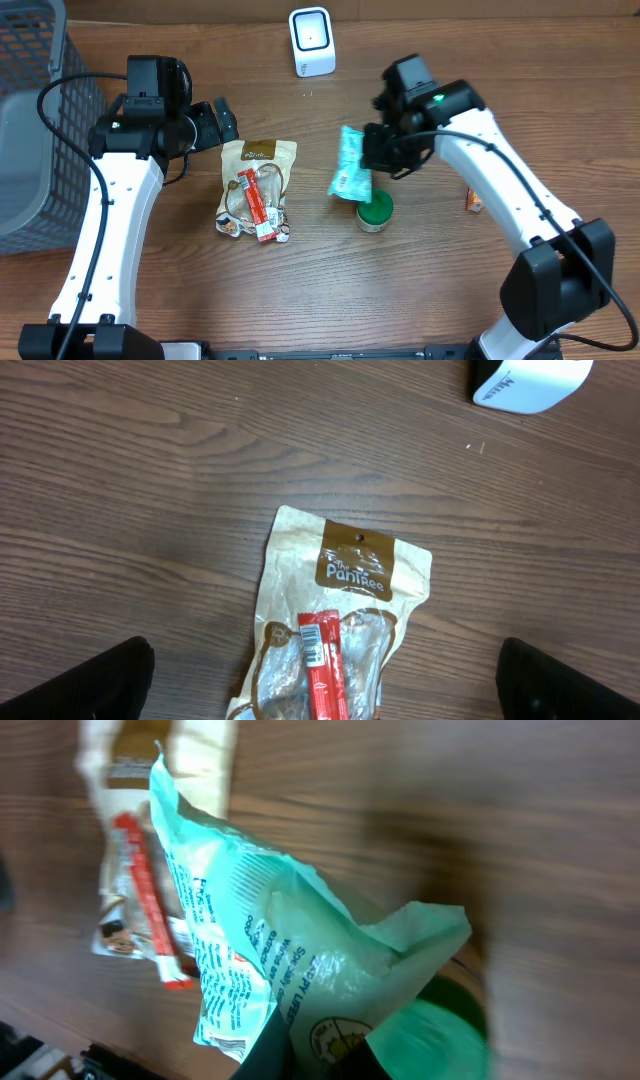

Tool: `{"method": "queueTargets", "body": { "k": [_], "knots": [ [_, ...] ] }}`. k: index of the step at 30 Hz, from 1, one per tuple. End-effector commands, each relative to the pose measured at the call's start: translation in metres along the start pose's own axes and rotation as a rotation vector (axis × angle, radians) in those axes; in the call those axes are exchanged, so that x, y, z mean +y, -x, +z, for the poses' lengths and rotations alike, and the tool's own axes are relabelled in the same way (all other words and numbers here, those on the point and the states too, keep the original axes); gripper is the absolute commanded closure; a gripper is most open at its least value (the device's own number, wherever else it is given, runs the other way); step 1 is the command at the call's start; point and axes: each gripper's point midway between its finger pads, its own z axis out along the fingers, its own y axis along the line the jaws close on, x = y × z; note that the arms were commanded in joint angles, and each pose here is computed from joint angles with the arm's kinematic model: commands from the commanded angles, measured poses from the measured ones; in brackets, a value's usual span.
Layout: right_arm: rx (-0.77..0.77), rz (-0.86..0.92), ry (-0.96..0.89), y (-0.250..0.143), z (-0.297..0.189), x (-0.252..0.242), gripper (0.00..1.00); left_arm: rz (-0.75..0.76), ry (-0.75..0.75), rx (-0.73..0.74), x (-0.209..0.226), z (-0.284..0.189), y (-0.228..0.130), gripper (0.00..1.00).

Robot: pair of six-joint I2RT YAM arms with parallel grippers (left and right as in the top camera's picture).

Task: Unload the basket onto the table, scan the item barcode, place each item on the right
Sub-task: 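Move the teal bag left beside the brown bag and release it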

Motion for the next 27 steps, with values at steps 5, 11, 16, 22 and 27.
{"method": "queueTargets", "body": {
  "k": [5, 11, 16, 22, 27],
  "knots": [
    [-0.054, -0.148, -0.013, -0.007, 0.020, 0.041, 0.96, 0.025, -0.001, -0.016, 0.000, -0.004, 0.004, 0.00],
    [-0.102, -0.183, -0.039, -0.018, 0.043, 0.063, 0.96, 0.025, -0.001, -0.016, 0.000, -0.004, 0.004, 0.00],
    [-0.134, -0.229, -0.065, -0.024, 0.060, 0.065, 0.96, 0.025, -0.001, -0.016, 0.000, -0.004, 0.004, 0.00],
    [-0.145, -0.235, -0.073, -0.027, 0.074, 0.059, 0.96, 0.025, -0.001, -0.016, 0.000, -0.004, 0.004, 0.00],
    [-0.143, -0.235, -0.074, -0.031, 0.088, 0.050, 0.96, 0.025, -0.001, -0.016, 0.000, -0.004, 0.004, 0.00]
  ]
}}
